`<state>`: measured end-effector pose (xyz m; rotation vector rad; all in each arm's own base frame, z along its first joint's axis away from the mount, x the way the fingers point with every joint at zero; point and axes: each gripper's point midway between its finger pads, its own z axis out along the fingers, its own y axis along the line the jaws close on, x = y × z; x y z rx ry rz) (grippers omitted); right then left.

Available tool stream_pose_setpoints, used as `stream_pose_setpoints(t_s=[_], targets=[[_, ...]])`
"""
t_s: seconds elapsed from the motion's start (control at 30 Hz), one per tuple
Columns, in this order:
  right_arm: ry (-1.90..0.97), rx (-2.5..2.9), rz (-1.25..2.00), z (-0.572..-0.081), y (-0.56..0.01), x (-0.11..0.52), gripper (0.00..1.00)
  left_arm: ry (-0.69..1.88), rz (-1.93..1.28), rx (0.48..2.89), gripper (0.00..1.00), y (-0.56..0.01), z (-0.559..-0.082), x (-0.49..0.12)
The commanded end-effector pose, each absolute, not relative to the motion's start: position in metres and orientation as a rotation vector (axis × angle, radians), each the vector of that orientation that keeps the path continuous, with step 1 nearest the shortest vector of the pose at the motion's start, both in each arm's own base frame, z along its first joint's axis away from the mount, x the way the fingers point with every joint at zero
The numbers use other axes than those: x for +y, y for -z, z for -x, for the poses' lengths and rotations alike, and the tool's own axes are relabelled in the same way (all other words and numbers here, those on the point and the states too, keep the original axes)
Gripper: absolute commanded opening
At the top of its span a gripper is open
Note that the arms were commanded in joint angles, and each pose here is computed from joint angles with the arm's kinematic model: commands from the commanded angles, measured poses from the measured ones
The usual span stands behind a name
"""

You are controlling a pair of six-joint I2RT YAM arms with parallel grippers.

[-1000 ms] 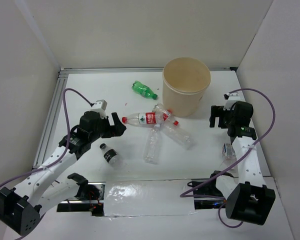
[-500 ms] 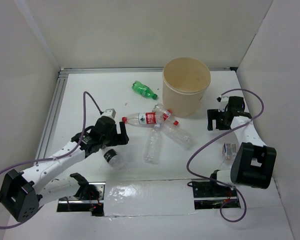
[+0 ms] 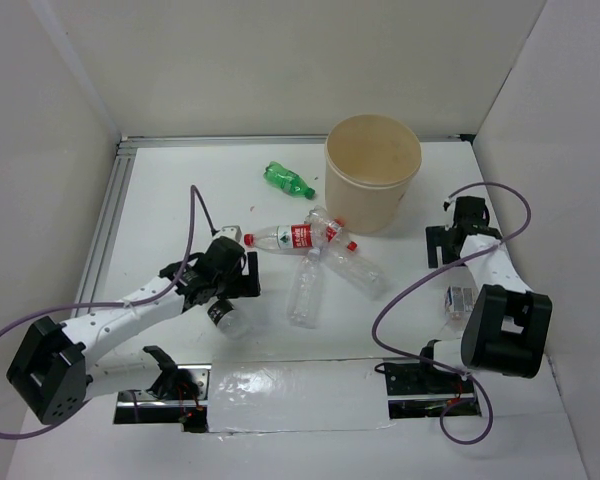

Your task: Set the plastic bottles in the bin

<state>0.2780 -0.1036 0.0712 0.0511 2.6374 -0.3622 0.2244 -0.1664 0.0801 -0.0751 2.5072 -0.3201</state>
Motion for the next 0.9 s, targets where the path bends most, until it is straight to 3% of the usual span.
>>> stream_pose_setpoints(t_s=[0.0,0.37,0.5,0.53,0.67,0.87], targets=[[0.466,2.628,-0.079,-0.276,-0.067,-0.120,0.97,0.300,0.110,2.464,1.00,-0.094,-0.235,-0.167],[0.372,2.844,-0.110,-0.247,0.002,-0.122,0.96,0.141,0.355,2.438,1.00,-0.099,-0.231,-0.138],[0.256,2.863,-0.080,-0.256,0.003,-0.117,0.68,0.061,0.513,2.435,1.00,-0.100,-0.222,-0.121],[0.201,2.843,-0.044,-0.260,-0.005,-0.111,0.52,0.063,0.546,2.435,1.00,-0.101,-0.219,-0.119],[0.091,2.711,0.050,-0.295,-0.052,-0.102,0.28,0.094,0.705,2.424,1.00,-0.100,-0.209,-0.116],[-0.046,2.447,0.181,-0.357,-0.145,-0.087,0.24,0.034,0.841,2.455,1.00,-0.084,-0.194,-0.108]])
